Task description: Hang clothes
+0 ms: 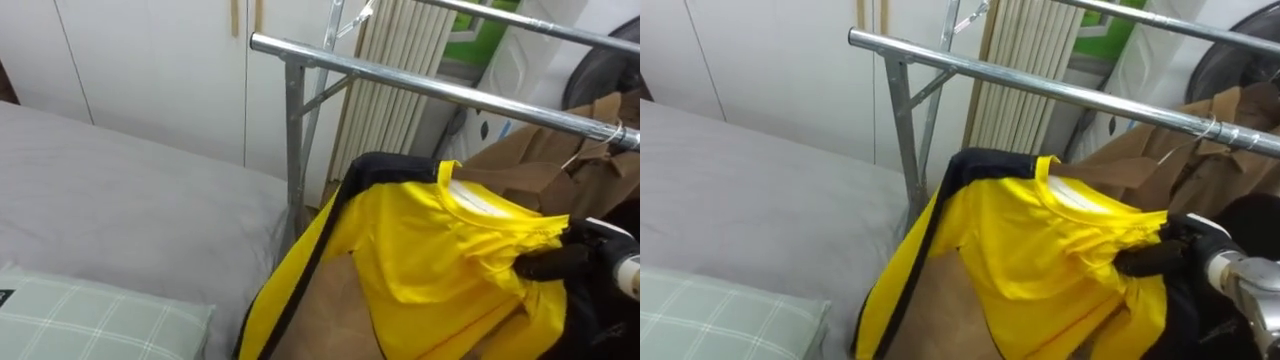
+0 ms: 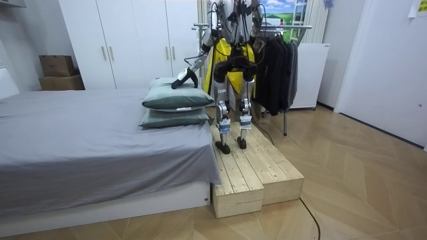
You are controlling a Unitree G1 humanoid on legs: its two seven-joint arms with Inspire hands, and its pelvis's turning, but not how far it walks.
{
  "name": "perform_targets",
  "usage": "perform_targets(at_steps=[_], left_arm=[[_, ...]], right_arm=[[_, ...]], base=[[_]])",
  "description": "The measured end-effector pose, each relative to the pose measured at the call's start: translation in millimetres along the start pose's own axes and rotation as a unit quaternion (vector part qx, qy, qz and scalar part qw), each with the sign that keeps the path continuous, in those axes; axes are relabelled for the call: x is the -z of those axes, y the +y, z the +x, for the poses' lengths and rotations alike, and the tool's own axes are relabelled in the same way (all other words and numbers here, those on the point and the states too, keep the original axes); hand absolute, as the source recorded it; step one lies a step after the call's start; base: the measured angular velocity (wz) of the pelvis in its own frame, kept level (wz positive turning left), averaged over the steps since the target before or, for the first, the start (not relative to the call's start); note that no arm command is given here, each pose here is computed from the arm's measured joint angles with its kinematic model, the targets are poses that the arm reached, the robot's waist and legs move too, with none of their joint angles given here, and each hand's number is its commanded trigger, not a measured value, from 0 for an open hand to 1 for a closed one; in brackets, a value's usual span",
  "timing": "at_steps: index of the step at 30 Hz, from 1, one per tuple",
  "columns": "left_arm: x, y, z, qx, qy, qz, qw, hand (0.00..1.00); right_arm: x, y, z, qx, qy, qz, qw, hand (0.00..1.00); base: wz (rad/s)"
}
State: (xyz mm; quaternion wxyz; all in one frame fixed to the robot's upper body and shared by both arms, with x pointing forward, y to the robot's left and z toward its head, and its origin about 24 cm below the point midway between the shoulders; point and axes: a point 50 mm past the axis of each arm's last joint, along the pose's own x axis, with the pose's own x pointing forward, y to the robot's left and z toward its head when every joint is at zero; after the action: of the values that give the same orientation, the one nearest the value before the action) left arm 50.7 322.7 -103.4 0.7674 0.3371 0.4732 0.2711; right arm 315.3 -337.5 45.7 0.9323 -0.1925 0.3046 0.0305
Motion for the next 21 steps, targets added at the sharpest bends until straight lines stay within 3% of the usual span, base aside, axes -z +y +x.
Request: perform_targets(at_steps=[21], left_arm=[[-15.8, 12.8, 2.5, -0.01, -0.018, -0.006, 1.0, 0.0]], right_arm=[[-11.8, -5.6, -0.6, -0.019, 0.058, -0.099, 0.993, 1.0]], base=[[0.01]])
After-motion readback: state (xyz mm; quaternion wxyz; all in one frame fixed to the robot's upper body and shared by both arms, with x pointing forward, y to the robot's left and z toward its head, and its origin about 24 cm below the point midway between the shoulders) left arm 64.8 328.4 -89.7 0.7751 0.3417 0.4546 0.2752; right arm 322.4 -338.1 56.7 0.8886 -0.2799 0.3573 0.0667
